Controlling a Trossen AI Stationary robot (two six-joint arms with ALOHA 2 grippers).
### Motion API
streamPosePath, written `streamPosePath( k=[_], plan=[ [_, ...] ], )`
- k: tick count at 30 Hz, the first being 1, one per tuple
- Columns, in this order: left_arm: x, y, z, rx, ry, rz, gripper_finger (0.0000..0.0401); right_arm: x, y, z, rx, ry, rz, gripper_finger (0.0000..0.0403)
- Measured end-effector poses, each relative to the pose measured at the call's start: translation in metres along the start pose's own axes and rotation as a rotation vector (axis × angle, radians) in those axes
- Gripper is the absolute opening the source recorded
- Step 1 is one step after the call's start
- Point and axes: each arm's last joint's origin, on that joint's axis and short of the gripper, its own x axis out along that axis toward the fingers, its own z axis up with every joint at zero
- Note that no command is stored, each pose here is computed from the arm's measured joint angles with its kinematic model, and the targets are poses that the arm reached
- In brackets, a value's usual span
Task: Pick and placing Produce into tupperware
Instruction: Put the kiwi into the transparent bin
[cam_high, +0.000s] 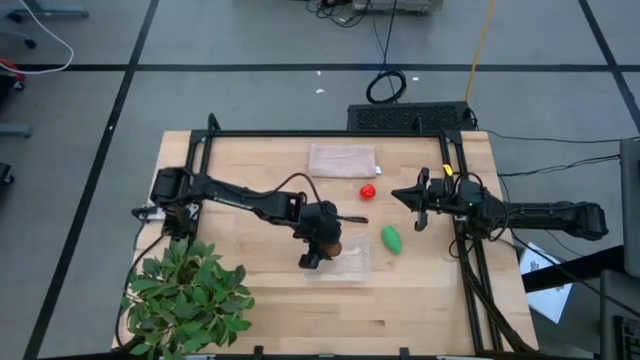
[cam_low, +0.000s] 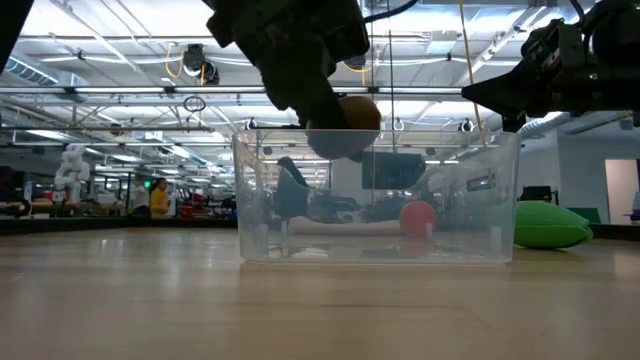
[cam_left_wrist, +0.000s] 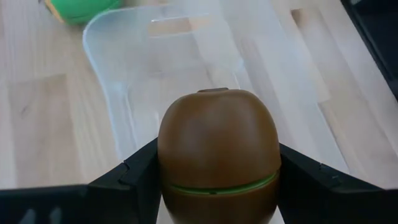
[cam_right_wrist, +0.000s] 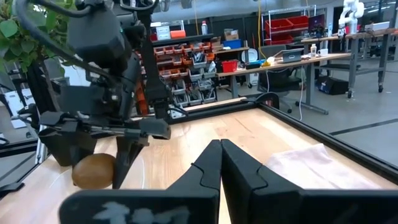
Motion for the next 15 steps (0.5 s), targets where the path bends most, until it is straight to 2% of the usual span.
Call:
streamPosePath(
  k=[7, 15],
  plan=[
    [0.003, -0.008, -0.004, -0.056, 0.055, 0.054, 0.0232, 0.000, 0.000, 0.000, 0.000, 0.000, 0.000, 0.0000],
    [0.006, -0.017, -0.004, -0.052, 0.060, 0.046, 0.0238, 0.000, 0.000, 0.000, 0.000, 0.001, 0.000, 0.0000]
  ],
)
